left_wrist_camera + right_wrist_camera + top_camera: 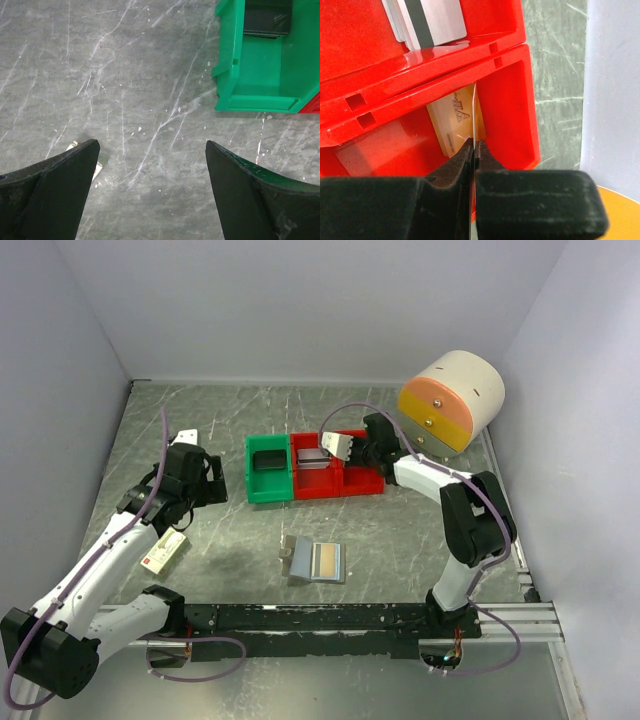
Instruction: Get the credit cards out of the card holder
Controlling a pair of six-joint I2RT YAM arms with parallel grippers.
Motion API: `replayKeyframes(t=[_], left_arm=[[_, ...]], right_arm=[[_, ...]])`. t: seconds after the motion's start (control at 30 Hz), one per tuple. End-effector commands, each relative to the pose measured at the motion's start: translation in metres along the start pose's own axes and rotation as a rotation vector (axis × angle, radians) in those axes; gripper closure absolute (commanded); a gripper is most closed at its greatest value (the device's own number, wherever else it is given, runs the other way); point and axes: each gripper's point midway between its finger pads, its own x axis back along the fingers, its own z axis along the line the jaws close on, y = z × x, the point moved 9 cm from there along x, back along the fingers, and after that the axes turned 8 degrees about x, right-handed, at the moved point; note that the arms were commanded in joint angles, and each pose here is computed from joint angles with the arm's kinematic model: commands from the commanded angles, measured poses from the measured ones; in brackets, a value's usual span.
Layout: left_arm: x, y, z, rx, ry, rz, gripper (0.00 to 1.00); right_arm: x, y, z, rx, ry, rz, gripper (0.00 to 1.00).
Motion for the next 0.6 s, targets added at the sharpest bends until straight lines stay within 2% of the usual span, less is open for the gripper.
replayKeyframes(t=[0.0, 0.57], left_arm=[[0.000, 0.004, -0.001, 0.002, -0.019, -0.028, 0.01], [-0.002, 0.003, -0.003, -0.007, -0.030, -0.014, 0.02]], right_arm=[[0.008, 0.003, -0.012, 0.014, -0.043, -0.019, 1.00], [0.022, 0.004, 0.011, -0.011, 0.095, -0.023, 1.00]])
